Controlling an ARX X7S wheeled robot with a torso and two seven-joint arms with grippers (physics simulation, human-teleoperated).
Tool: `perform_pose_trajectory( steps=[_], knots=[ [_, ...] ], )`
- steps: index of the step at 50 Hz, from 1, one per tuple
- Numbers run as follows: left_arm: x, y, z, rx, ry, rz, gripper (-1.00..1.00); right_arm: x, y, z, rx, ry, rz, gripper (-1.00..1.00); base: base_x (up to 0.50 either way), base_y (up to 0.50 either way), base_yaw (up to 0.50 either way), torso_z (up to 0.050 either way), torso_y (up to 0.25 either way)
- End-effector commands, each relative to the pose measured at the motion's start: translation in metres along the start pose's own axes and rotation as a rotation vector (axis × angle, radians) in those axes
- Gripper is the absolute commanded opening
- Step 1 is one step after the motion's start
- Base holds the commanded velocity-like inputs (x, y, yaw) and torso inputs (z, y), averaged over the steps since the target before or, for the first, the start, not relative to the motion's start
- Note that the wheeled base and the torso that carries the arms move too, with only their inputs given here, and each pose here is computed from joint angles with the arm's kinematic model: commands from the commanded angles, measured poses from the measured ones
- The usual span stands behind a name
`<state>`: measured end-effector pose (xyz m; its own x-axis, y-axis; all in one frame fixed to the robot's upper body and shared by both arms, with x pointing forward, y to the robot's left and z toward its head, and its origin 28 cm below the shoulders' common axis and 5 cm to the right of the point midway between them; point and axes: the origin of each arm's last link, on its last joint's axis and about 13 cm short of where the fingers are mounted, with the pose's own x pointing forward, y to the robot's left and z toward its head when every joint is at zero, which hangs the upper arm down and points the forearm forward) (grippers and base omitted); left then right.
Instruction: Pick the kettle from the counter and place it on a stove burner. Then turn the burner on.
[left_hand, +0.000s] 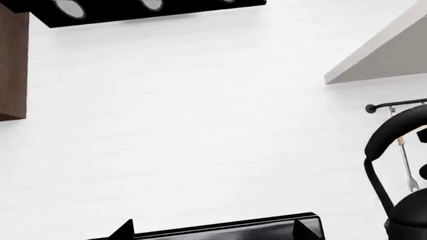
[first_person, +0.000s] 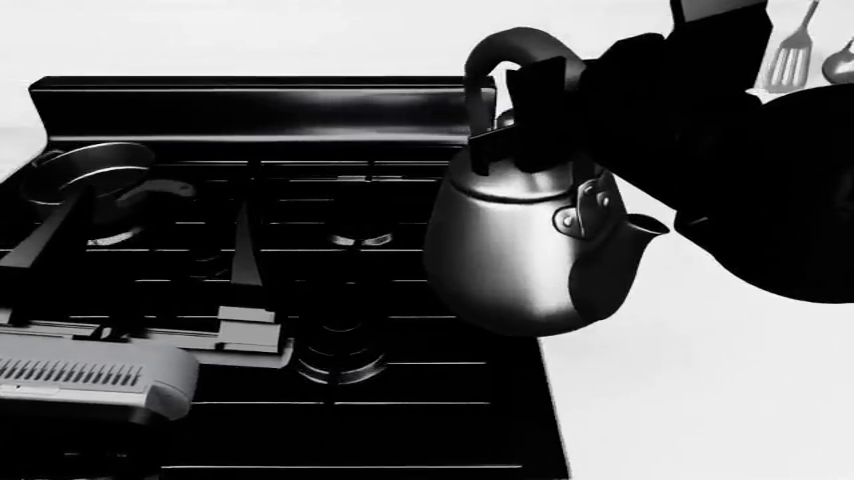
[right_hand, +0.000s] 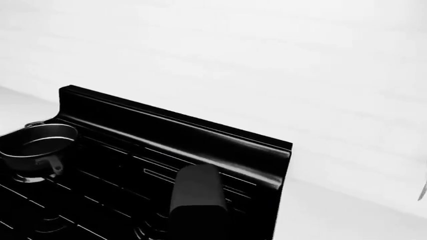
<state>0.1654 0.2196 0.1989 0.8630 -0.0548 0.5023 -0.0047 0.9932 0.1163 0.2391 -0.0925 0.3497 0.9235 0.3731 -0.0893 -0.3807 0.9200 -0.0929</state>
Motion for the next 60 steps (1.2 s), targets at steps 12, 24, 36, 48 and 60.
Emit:
perform_pose_trajectory(
  steps=[12, 24, 36, 48, 60],
  knots=[
    [0.0, 0.0, 0.001, 0.0, -0.003, 0.002, 1.0, -0.002, -0.004, 0.013, -0.027, -0.085, -0.045, -1.0, 0.0, 0.5, 0.0, 0.001, 0.003],
    [0.0, 0.0, 0.001, 0.002, -0.004, 0.002, 1.0, -0.003, -0.003, 0.012, -0.033, -0.091, -0.04, -1.0, 0.0, 0.5, 0.0, 0.001, 0.002],
    [0.0, 0.001, 0.001, 0.001, -0.004, 0.004, 1.0, -0.002, -0.003, 0.012, -0.029, -0.097, -0.039, -1.0, 0.0, 0.11, 0.0, 0.001, 0.003],
    [-0.001, 0.001, 0.002, 0.0, -0.006, 0.004, 1.0, 0.004, -0.001, 0.008, -0.034, -0.121, -0.035, -1.0, 0.0, 0.0, 0.0, 0.001, 0.002],
    [-0.001, 0.001, 0.002, 0.001, -0.007, 0.005, 1.0, 0.008, 0.001, 0.001, -0.07, -0.133, -0.041, -1.0, 0.0, 0.0, 0.0, 0.001, 0.002]
  ],
)
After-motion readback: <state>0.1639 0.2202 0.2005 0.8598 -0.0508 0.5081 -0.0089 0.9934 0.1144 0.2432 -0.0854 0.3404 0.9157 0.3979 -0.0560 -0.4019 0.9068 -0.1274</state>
